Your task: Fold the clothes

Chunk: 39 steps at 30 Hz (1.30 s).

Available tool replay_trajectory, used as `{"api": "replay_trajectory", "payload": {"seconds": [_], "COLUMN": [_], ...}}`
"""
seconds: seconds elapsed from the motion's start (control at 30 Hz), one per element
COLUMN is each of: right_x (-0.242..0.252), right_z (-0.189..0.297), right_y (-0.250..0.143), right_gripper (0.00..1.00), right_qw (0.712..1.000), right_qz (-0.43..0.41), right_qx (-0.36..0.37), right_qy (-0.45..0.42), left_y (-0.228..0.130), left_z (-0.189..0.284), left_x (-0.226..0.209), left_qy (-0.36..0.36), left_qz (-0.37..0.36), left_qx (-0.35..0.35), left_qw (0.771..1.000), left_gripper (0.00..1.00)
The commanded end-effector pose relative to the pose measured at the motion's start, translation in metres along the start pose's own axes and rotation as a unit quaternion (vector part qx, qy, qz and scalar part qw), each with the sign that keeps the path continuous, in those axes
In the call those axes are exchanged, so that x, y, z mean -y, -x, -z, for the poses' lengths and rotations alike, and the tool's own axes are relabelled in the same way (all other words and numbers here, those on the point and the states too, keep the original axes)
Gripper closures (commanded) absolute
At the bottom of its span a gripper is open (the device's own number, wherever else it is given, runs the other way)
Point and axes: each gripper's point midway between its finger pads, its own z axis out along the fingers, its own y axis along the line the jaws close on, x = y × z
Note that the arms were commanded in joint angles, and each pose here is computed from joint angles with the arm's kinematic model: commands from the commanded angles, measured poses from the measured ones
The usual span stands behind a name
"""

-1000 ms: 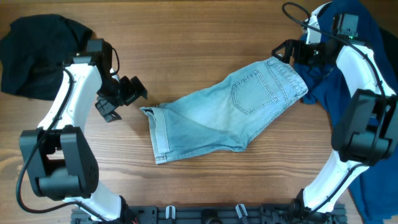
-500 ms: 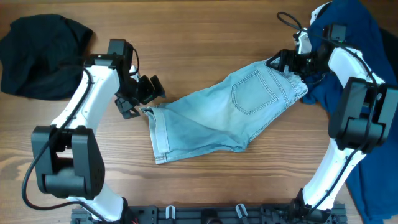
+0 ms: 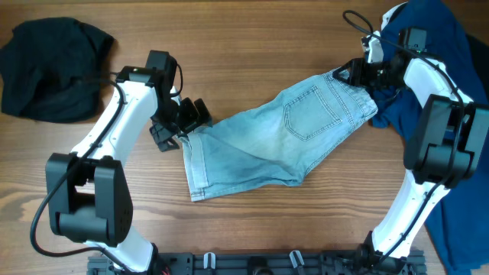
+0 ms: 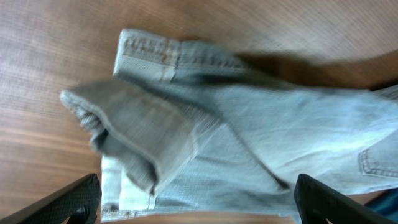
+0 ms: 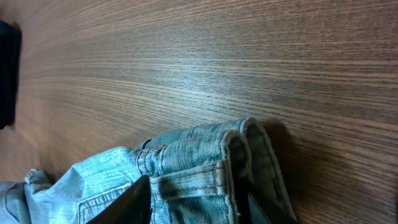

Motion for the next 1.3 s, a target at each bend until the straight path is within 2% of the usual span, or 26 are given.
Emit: {"api": "replay_trajectory", "payload": {"seconds": [0.0,0.07,0.1,0.13,0.17,0.2,0.23,0.27,0.3,0.33,0.57,0.67,0.83,0.97,1.03,1.07,1.1,1.27], "right_x": [-0.004,-0.004,-0.004,-0.004,-0.004,-0.004,-0.004,-0.004,-0.004,-0.005,-0.016,-0.027,-0.077,-0.106,-0.110,-0.110,-0.107,-0.112], "right_z": [-0.002,-0.002,-0.002,-0.002,-0.002,-0.002,-0.002,-0.002,-0.002,-0.002,0.009,0.023,0.086,0.127,0.142,0.147,0.153,0.161], "right_y": [0.005,0.005,0.005,0.005,0.005,0.006,0.006,0.006,0.006,0.006,0.022,0.035,0.083,0.095,0.092,0.089,0.084,0.083], "right_gripper": [0.57,0.62,0.68,0.80,0.89,0.96,0.96,0.96,0.96,0.96,0.96,0.96,0.96,0.96,0.96,0.96,0.96,0.95], "right_qw": [1.000,1.000,1.000,1.000,1.000,1.000,1.000,1.000,1.000,1.000,0.999,0.999,0.994,0.993,0.996,0.996,0.996,0.995], "right_qz": [0.004,0.004,0.005,0.005,0.005,0.006,0.006,0.006,0.006,0.006,0.003,0.040,0.082,0.087,0.052,0.044,0.034,0.036], "right_qx": [0.005,0.005,0.005,0.006,0.006,0.007,0.007,0.007,0.007,0.007,0.016,0.028,0.072,0.079,0.068,0.062,0.050,0.052], "right_qy": [0.017,0.017,0.017,0.017,0.017,0.017,0.017,0.017,0.017,0.019,0.027,0.025,0.017,-0.004,-0.030,-0.040,-0.064,-0.071], "left_y": [-0.007,-0.006,-0.005,-0.002,0.001,0.003,0.005,0.007,0.008,0.010,0.026,0.037,0.071,0.089,0.086,0.082,0.070,0.040], "left_z": [-0.011,-0.019,-0.022,-0.024,-0.026,-0.027,-0.028,-0.029,-0.029,-0.029,-0.026,-0.024,0.016,0.088,0.130,0.148,0.181,0.223], "left_x": [-0.008,-0.010,-0.010,-0.009,-0.008,-0.007,-0.006,-0.005,-0.004,-0.002,0.015,0.024,0.062,0.094,0.110,0.116,0.127,0.137], "left_qy": [0.010,0.009,0.006,0.002,-0.002,-0.006,-0.010,-0.012,-0.014,-0.017,-0.054,-0.072,-0.130,-0.166,-0.189,-0.196,-0.207,-0.202], "left_qz": [0.024,0.027,0.026,0.027,0.024,0.022,0.020,0.021,0.023,0.025,0.012,0.002,-0.033,-0.066,-0.091,-0.104,-0.131,-0.167], "left_qx": [-0.021,-0.019,-0.016,-0.010,-0.005,0.000,0.005,0.007,0.011,0.013,0.045,0.068,0.153,0.248,0.290,0.308,0.346,0.410], "left_qw": [0.999,0.999,1.000,1.000,1.000,1.000,1.000,1.000,1.000,0.999,0.997,0.995,0.979,0.952,0.934,0.925,0.906,0.874], "left_gripper": [0.00,0.00,0.00,0.04,0.10,0.27,0.49,0.76,0.92,0.96,0.96,0.96,0.96,0.96,0.96,0.96,0.96,0.96]}}
